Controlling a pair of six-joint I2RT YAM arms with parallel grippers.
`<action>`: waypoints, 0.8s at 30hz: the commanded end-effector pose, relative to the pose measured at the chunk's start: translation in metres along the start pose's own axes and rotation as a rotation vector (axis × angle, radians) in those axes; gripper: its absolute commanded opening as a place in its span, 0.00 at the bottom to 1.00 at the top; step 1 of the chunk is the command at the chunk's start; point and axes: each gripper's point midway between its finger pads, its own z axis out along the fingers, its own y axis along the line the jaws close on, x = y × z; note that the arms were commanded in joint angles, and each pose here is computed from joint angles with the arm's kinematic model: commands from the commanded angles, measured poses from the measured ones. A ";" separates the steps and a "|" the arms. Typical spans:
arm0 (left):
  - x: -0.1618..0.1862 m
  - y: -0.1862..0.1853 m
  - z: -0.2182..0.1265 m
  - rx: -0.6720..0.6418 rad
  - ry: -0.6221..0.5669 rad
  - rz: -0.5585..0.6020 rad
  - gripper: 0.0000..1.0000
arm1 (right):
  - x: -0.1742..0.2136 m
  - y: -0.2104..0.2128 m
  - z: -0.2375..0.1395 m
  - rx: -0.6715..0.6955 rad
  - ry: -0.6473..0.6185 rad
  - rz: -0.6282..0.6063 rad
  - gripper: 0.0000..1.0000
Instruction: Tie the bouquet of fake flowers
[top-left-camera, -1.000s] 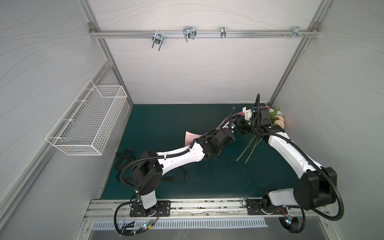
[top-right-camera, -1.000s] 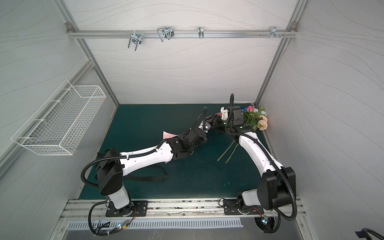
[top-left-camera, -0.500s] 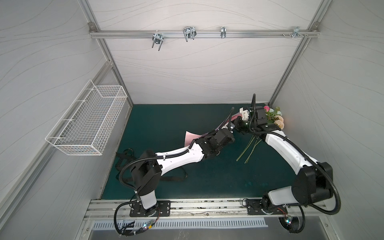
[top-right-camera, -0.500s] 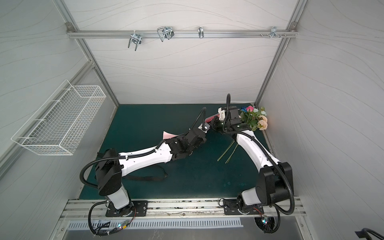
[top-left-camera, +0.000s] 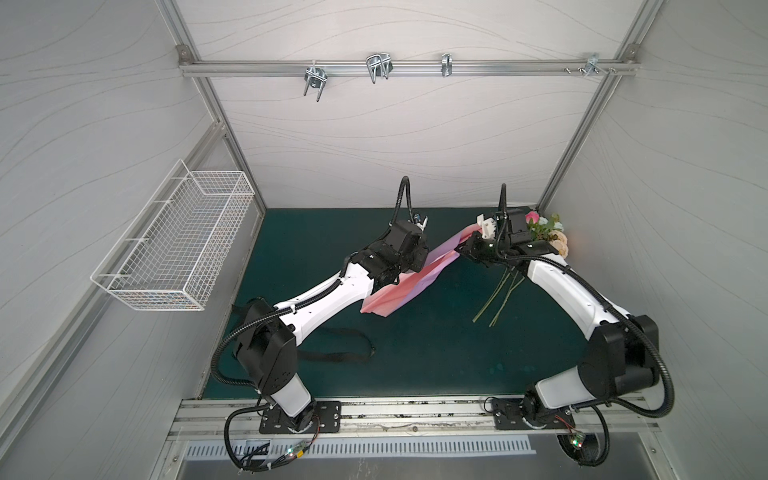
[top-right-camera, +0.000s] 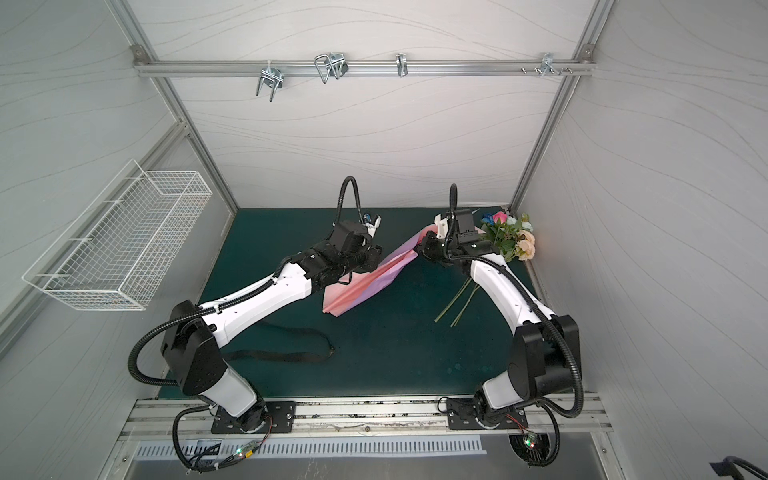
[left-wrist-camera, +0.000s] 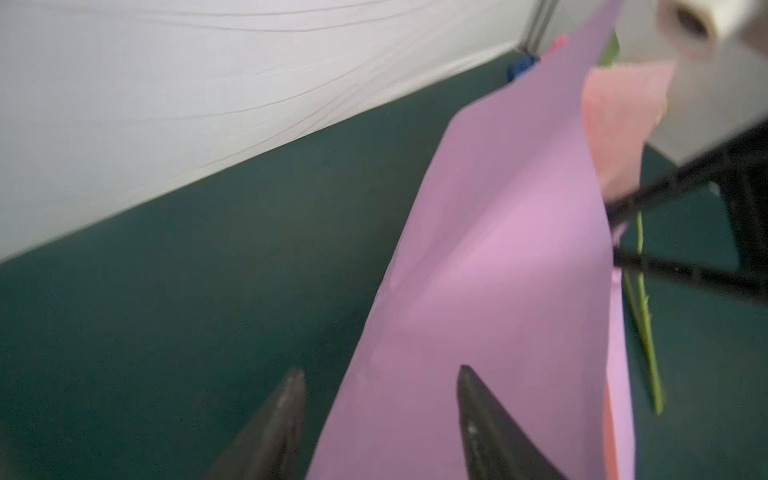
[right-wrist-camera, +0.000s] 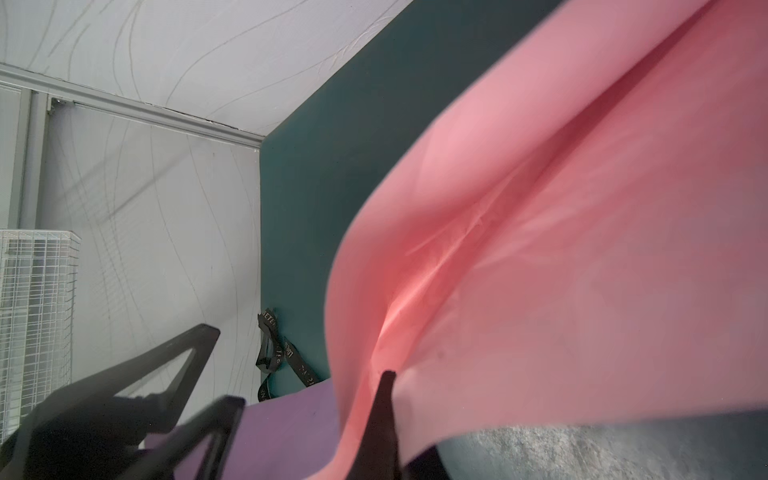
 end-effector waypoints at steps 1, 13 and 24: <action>-0.025 -0.045 -0.021 0.243 -0.063 0.082 0.73 | -0.001 0.004 0.001 0.009 0.019 -0.028 0.00; -0.023 -0.044 -0.033 0.337 -0.021 0.136 0.86 | -0.001 0.012 0.008 0.006 0.043 -0.047 0.00; -0.029 -0.062 -0.012 0.422 0.005 0.039 0.84 | 0.002 0.016 0.011 0.006 0.052 -0.053 0.00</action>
